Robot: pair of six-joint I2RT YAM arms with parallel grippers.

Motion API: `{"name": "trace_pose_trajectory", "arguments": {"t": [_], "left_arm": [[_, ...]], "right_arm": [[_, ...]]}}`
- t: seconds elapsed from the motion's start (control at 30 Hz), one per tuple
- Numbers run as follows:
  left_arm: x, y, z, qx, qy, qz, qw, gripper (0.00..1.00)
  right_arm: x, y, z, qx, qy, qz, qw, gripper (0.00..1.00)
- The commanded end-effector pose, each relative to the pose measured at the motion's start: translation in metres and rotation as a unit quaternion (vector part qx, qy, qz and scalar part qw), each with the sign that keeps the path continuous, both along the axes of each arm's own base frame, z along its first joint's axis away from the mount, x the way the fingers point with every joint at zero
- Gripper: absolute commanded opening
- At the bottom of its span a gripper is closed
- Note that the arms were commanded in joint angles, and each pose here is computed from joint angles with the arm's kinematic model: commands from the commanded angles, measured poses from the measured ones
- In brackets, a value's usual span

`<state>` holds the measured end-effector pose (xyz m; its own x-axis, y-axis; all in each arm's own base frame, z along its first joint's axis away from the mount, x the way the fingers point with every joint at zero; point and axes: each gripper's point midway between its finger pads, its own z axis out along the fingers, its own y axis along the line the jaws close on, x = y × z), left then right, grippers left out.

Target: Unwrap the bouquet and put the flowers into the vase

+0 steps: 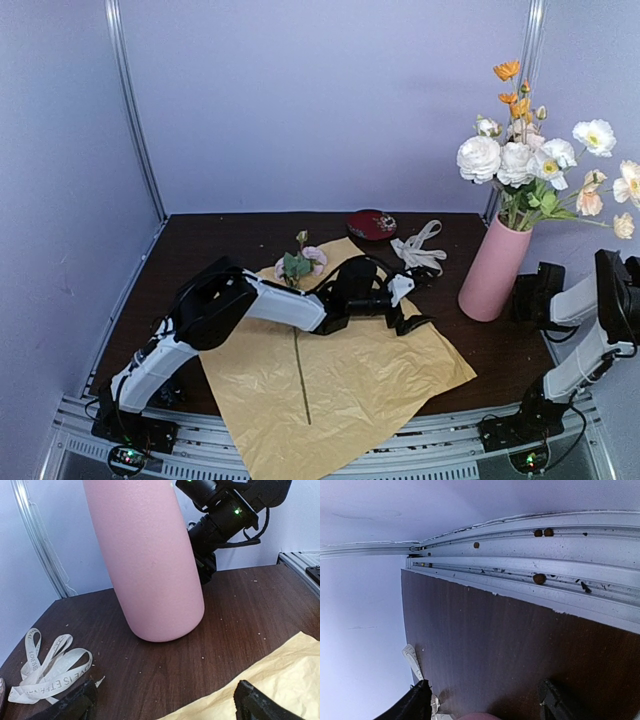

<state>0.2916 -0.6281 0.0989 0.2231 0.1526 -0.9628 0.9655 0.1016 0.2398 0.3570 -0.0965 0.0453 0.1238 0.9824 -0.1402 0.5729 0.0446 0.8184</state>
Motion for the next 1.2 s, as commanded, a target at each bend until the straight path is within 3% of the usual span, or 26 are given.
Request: {"name": "trace_pose_trajectory", "arguments": {"t": [0.0,0.43,0.8,0.97,1.17], "left_arm": [[-0.001,0.011,0.055,-0.047,-0.051,0.011,0.998,0.98],[-0.012,0.046,0.065,-0.023,-0.058,0.034,0.998,0.98],[-0.017,0.094,0.078,-0.008,0.007,0.102,0.995,0.98],[-0.012,0.121,0.093,-0.015,0.066,0.162,0.985,0.98],[0.004,0.164,0.084,0.031,0.134,0.279,0.951,0.98]], "right_arm": [[0.007,0.016,-0.002,0.008,0.002,0.025,1.0,0.74],[0.025,0.055,-0.009,0.034,-0.006,0.047,0.998,0.74],[0.048,0.095,-0.011,0.053,-0.018,0.072,0.996,0.73],[0.055,0.111,-0.011,0.066,-0.028,0.078,0.994,0.73],[0.063,0.134,-0.016,0.083,-0.034,0.086,0.992,0.73]]}}
